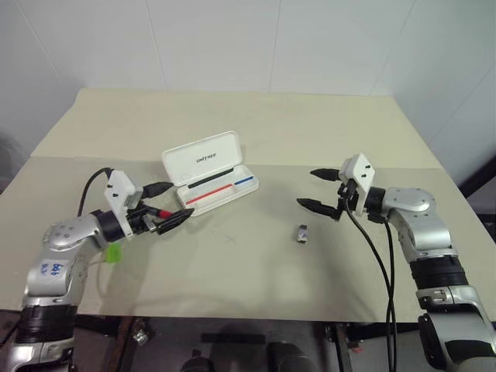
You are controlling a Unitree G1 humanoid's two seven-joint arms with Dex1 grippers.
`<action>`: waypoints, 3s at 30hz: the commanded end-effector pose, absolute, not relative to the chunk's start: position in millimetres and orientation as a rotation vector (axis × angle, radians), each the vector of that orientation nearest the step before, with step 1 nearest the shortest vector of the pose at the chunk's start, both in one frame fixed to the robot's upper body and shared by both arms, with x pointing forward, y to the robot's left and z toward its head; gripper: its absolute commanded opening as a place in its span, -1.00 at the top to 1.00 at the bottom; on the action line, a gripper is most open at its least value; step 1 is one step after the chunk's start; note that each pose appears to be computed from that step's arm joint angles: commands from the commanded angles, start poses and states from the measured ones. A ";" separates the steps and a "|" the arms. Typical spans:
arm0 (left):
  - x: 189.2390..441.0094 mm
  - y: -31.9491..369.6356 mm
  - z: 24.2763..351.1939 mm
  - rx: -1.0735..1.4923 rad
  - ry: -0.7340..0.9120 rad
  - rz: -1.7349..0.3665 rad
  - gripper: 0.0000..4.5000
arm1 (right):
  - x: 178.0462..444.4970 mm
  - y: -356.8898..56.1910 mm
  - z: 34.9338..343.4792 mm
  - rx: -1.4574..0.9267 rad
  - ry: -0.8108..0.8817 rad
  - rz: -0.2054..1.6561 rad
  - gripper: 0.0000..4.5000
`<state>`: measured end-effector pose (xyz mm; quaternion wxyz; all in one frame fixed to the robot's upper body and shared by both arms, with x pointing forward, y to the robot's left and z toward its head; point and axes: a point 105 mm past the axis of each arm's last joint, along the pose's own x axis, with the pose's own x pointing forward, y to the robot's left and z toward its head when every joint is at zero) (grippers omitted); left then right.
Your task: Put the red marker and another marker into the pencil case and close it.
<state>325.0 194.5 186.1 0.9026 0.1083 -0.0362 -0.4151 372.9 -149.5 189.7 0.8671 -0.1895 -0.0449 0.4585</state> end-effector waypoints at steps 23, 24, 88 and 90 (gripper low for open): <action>349.1 158.0 164.4 0.259 0.048 -0.950 -0.99 | 340.5 -157.8 208.7 -0.343 -0.167 0.988 -1.00; 351.9 156.9 163.4 0.261 0.054 -0.952 -0.99 | 340.1 -162.2 207.2 -0.357 -0.155 0.986 -1.00; 346.3 99.8 180.5 0.702 0.045 -1.238 0.98 | 319.7 -193.9 215.3 -0.339 -0.112 0.977 -1.00; 332.6 98.6 171.6 0.724 0.066 -1.267 0.98 | 319.0 -198.8 216.8 -0.352 -0.106 0.968 -1.00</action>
